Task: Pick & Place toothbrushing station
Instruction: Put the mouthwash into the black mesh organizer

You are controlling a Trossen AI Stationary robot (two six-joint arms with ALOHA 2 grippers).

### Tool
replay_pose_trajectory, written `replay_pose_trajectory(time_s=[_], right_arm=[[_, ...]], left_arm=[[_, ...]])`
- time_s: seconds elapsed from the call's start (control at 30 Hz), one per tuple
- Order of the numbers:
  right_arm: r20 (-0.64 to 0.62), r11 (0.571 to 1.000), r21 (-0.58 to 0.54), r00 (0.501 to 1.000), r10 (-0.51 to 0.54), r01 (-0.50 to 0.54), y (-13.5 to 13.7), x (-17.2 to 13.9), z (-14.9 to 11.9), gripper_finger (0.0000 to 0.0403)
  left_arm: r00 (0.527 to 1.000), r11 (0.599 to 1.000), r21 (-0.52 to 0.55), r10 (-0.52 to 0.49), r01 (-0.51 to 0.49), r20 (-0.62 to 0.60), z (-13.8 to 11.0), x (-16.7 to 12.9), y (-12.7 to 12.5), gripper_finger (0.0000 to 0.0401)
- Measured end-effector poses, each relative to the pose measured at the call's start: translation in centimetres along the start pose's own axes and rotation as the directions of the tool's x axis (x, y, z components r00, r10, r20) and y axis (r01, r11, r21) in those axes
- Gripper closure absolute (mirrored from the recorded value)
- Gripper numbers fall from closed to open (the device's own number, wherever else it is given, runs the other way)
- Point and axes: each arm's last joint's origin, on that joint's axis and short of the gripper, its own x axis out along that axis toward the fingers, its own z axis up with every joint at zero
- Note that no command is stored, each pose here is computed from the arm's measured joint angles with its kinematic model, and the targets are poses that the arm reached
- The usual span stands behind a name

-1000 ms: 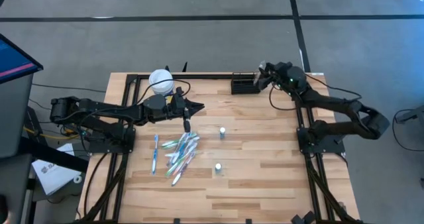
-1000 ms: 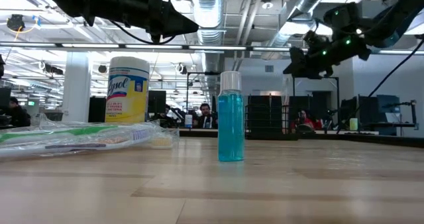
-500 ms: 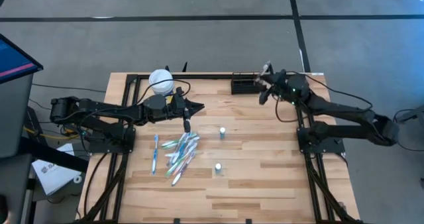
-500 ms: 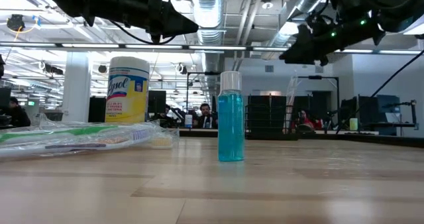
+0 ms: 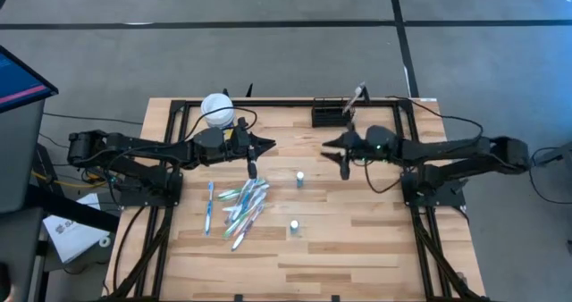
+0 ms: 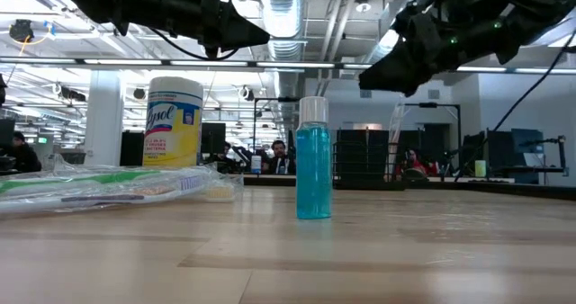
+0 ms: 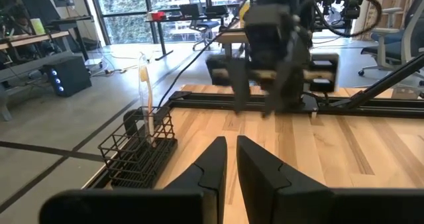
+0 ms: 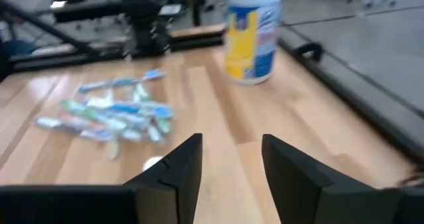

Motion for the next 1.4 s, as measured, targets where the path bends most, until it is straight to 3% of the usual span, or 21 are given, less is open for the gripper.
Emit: replay_pose_trajectory(time_s=[0.37,0.7,1.4], right_arm=[[-0.042,0.998,0.006,0.998,0.057,-0.057,1.9,3.5,-2.6,0.0255],[-0.054,0.995,0.016,0.994,0.095,-0.094,3.3,5.1,-4.3,0.0220],[-0.112,0.994,-0.020,0.988,0.106,-0.109,4.1,8.0,-4.9,0.0202]], left_arm=[[1.000,1.000,0.000,0.005,-0.005,0.000,0.0,0.0,0.0,0.0370],[1.000,1.000,0.000,0.004,-0.004,-0.001,0.0,0.0,0.0,0.0370],[1.000,1.000,0.001,-0.001,0.001,-0.003,0.0,0.0,0.0,0.0370]])
